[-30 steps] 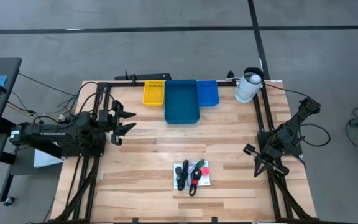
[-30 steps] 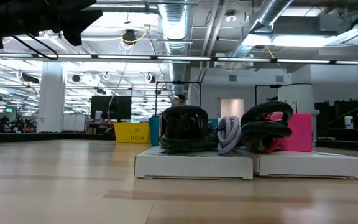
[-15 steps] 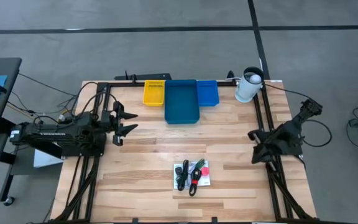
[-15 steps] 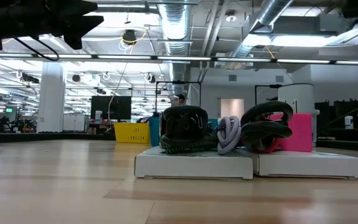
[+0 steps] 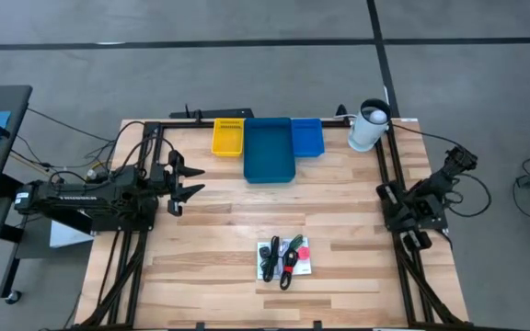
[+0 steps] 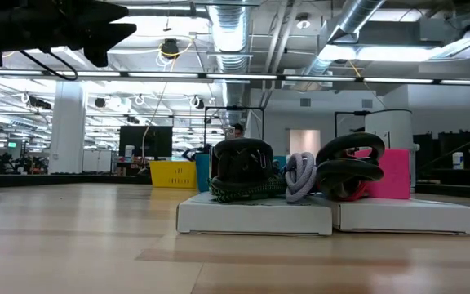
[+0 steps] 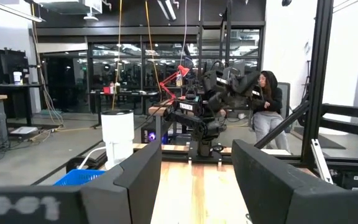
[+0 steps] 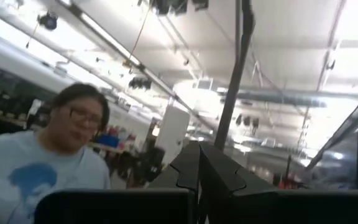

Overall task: Pick and place items into bin
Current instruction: Put the pink charger adapter into the dark blue bin

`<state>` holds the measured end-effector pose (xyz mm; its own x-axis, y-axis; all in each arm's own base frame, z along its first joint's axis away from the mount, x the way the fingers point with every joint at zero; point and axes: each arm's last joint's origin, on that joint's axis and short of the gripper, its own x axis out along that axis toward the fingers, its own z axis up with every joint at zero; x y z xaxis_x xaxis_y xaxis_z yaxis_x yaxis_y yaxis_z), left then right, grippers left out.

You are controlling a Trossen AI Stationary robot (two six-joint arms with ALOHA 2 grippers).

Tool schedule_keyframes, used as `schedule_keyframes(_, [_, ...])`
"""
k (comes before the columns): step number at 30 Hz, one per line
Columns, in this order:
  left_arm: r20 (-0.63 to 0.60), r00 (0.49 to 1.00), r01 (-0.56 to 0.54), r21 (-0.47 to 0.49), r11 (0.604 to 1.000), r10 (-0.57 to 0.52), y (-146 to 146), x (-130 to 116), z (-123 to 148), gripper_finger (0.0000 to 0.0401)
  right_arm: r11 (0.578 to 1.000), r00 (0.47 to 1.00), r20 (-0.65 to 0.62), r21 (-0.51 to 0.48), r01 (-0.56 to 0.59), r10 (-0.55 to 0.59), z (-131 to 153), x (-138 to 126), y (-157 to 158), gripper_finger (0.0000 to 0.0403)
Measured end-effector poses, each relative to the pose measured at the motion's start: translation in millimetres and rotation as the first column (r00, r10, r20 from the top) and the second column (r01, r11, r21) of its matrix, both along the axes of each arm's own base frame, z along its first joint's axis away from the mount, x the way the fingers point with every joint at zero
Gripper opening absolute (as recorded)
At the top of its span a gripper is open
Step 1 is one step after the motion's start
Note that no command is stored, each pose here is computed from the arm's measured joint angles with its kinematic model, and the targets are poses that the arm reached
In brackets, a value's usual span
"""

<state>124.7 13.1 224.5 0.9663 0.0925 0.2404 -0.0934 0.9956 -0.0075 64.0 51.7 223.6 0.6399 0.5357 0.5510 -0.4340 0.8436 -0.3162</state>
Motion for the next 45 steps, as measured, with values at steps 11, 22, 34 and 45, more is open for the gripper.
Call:
schedule_keyframes(11, [0.007, 1.0, -0.025, -0.004, 1.0, 0.025, 1, 0, 1, 0.0186, 0.965, 0.943, -0.213, -0.009, 0.261, -0.257, -15, 13, -2, 0.0005])
schedule_keyframes(22, [0.043, 0.998, -0.04, 0.004, 0.999, 0.04, 1, -1, 4, 0.0186, 0.92, 0.724, -0.647, 0.087, 0.382, -0.239, -50, 43, -2, 0.0005])
schedule_keyframes(34, [0.048, 0.998, -0.036, -0.007, 0.999, 0.036, 1, -1, 5, 0.0186, 0.879, 0.637, -0.756, 0.192, 0.437, -0.151, -61, 62, -3, 0.0005])
schedule_keyframes(45, [0.049, 0.998, -0.034, -0.015, 0.999, 0.034, 1, -1, 4, 0.0186, 0.871, 0.501, -0.86, 0.17, 0.461, -0.098, -84, 72, 7, 0.0011])
